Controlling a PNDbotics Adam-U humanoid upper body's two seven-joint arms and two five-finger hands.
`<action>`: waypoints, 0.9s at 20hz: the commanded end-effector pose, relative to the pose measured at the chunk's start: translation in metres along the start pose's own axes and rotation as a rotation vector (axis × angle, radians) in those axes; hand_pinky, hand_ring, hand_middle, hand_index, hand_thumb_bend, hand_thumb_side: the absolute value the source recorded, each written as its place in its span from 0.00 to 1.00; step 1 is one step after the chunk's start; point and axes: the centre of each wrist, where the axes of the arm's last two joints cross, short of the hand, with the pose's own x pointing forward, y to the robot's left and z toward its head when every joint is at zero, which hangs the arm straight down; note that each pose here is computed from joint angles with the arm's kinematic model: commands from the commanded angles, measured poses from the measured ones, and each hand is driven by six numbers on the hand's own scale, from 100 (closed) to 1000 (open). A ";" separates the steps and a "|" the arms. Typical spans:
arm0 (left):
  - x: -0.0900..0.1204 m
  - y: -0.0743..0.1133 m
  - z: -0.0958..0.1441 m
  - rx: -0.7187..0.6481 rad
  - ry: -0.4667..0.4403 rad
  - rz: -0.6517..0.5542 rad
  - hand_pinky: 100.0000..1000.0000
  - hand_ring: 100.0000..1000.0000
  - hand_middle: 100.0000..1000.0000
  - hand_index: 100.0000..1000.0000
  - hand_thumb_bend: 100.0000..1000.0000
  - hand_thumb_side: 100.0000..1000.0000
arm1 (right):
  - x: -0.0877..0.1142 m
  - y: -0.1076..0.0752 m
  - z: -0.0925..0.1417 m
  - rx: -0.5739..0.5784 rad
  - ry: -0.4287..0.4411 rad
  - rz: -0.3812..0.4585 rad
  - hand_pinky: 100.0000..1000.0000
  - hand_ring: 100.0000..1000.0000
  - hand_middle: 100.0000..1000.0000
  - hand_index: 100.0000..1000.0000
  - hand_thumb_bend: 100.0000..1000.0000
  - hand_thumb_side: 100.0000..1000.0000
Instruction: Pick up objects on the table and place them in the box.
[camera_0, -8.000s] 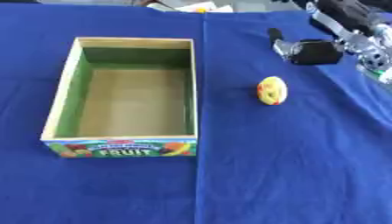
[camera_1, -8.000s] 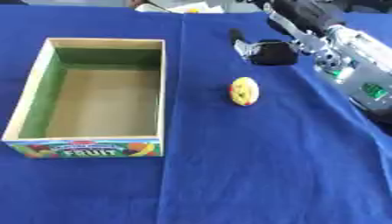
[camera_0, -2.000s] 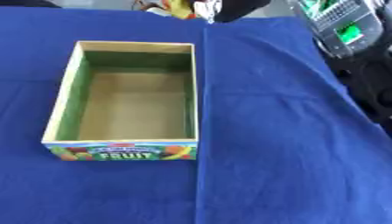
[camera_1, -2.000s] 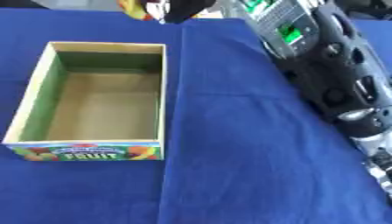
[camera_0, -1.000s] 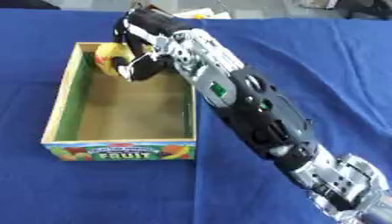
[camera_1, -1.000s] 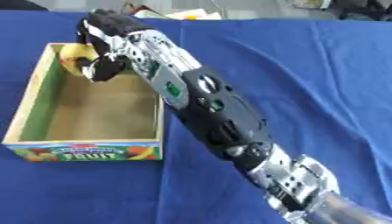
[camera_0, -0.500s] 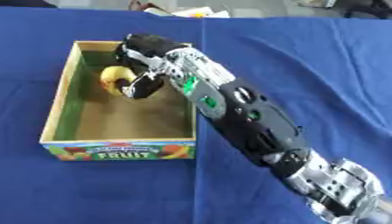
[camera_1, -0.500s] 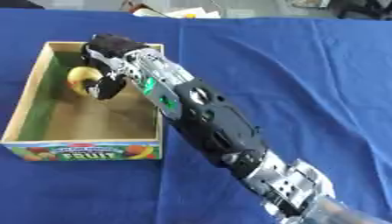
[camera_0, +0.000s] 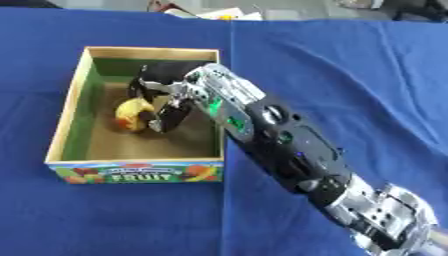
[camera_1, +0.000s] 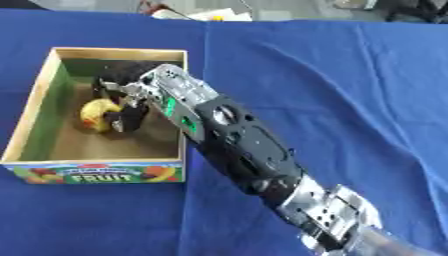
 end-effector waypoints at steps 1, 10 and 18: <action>0.005 -0.002 -0.004 -0.009 -0.022 0.004 0.51 0.81 0.81 0.70 0.00 1.00 | 0.000 -0.014 0.004 0.008 -0.005 0.072 0.79 0.77 0.73 0.90 0.00 0.54; 0.005 -0.002 -0.005 -0.007 -0.022 0.003 0.51 0.81 0.81 0.70 0.00 1.00 | -0.010 -0.054 0.035 -0.103 -0.034 0.116 0.80 0.77 0.75 0.92 0.00 0.72; 0.005 0.001 -0.005 0.007 -0.026 -0.010 0.51 0.81 0.81 0.70 0.00 1.00 | -0.023 -0.105 0.131 -0.471 -0.028 0.053 0.78 0.71 0.71 0.92 0.00 0.71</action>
